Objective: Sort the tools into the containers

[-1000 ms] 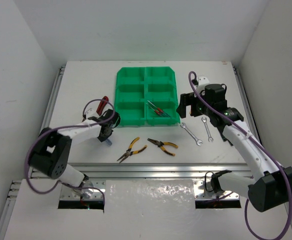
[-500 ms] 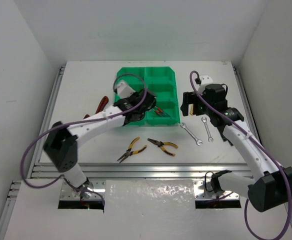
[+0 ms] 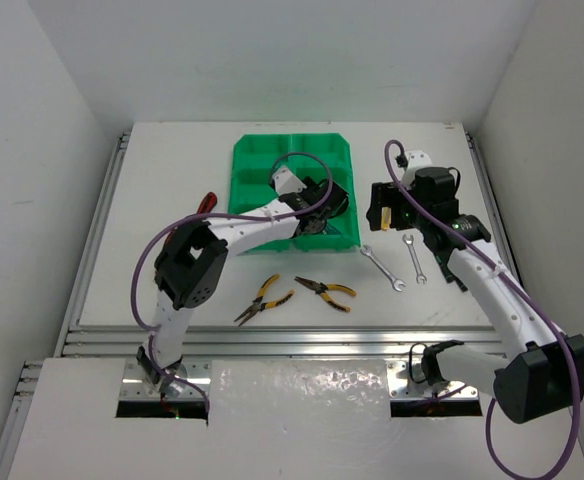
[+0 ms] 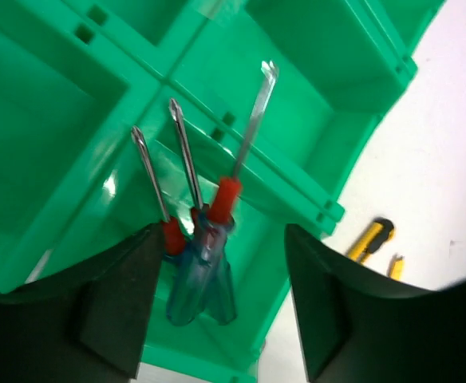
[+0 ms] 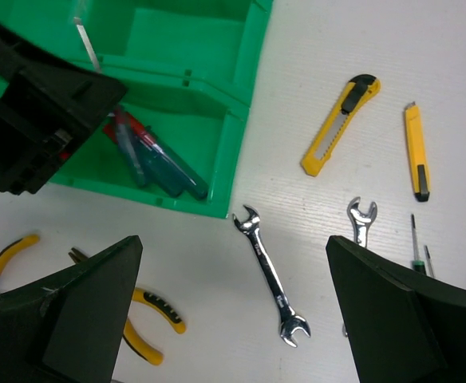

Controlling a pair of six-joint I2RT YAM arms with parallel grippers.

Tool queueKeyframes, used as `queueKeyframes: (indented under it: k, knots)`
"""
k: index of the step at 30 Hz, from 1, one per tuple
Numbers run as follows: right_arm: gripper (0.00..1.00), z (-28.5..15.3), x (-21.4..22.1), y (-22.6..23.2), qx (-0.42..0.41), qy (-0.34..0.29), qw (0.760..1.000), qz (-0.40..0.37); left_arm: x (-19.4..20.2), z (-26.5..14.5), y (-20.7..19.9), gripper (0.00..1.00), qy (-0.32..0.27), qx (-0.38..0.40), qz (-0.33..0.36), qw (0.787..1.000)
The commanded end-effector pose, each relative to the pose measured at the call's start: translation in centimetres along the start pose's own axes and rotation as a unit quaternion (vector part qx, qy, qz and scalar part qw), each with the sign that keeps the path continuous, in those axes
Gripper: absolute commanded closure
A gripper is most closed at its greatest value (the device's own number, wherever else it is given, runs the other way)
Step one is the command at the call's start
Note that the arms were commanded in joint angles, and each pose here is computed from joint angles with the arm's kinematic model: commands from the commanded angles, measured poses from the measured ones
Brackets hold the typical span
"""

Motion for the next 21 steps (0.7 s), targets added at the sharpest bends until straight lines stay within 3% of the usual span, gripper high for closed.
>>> queueKeyframes:
  k: [1, 5, 7, 9, 11, 17, 21]
  knots:
    - [0.01, 0.1, -0.7, 1.0, -0.035, -0.019, 0.999, -0.005, 0.1, -1.6, -3.0, 0.36, 0.019, 0.050, -0.024, 0.998]
    - [0.01, 0.0, -0.4, 2.7, -0.090, -0.023, 0.996, -0.018, -0.5, -4.2, -4.5, 0.29, 0.014, 0.085, -0.022, 0.996]
    - [0.01, -0.3, -0.1, 5.3, -0.161, -0.020, 0.986, -0.048, -2.0, -7.0, -5.8, 0.28, 0.008, 0.111, -0.022, 0.994]
    - [0.01, -0.6, 0.3, 8.2, -0.205, -0.012, 0.972, -0.118, -5.1, -9.8, -5.7, 0.25, -0.012, 0.122, -0.026, 0.992]
    - [0.03, -0.5, 3.2, 12.5, -0.231, 0.044, 0.953, -0.189, -10.0, -13.1, -5.0, 0.19, -0.048, 0.131, -0.045, 0.989]
    - [0.15, 0.8, 9.4, 16.4, -0.282, 0.097, 0.924, -0.240, -20.0, -18.2, 3.9, 0.04, -0.131, 0.113, -0.033, 0.984]
    - [0.20, 2.3, 10.8, 17.9, -0.272, 0.119, 0.903, -0.312, -22.5, -20.1, 9.8, 0.02, -0.143, 0.109, 0.010, 0.984]
Point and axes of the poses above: each gripper's point midway between its finger pads, its own z axis out along the fingers, its own y axis along the line the jaws close on, x = y × z, the point moved 2 cm from there along -z, back along the fingers, and after that the axes turned 9 degrees about -z, right-handed, at the moved point
